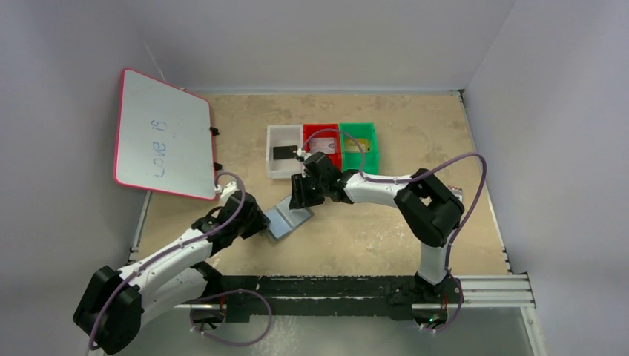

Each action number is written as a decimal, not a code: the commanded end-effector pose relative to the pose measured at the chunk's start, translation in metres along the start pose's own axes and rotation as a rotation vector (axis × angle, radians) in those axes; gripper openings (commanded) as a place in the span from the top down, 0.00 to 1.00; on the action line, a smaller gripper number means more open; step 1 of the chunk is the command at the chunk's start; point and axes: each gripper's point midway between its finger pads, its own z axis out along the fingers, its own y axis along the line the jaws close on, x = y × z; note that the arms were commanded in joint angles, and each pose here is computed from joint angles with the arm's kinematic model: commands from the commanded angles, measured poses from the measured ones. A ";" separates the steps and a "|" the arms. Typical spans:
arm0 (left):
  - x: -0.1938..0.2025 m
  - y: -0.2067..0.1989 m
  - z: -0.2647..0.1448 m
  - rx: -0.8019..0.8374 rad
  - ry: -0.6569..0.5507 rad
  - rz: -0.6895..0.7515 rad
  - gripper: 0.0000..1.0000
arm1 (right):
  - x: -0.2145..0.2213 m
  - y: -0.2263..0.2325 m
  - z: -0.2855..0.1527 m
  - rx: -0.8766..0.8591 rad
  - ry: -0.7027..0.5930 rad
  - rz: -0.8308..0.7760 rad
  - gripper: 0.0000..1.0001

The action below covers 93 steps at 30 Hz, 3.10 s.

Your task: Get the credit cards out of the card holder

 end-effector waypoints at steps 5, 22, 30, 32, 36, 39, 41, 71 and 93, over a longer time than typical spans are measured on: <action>0.004 -0.009 0.010 0.042 0.017 0.038 0.70 | -0.005 0.020 0.000 -0.066 0.021 -0.030 0.55; -0.007 -0.020 0.018 0.035 0.007 0.163 0.94 | -0.009 0.044 -0.007 -0.180 0.025 -0.044 0.60; -0.012 -0.024 0.020 0.020 0.002 0.197 0.95 | -0.015 0.040 -0.018 -0.133 -0.007 -0.029 0.54; -0.014 -0.023 0.020 0.009 -0.005 0.204 0.95 | -0.016 0.039 -0.023 -0.121 -0.023 -0.022 0.54; -0.020 -0.023 0.016 -0.003 -0.024 0.202 0.90 | -0.020 0.028 -0.028 -0.045 -0.046 -0.022 0.53; -0.029 -0.027 0.009 0.002 -0.059 0.179 0.85 | -0.020 0.019 -0.029 0.003 -0.053 -0.021 0.53; -0.035 -0.031 0.003 0.012 -0.079 0.163 0.81 | -0.020 0.017 -0.029 0.011 -0.056 -0.021 0.53; -0.016 -0.093 0.002 0.321 0.025 -0.113 0.62 | 0.010 0.013 -0.026 -0.133 0.001 0.112 0.72; 0.000 -0.071 0.010 0.266 0.060 -0.104 0.61 | 0.017 0.005 -0.019 -0.106 0.022 0.112 0.73</action>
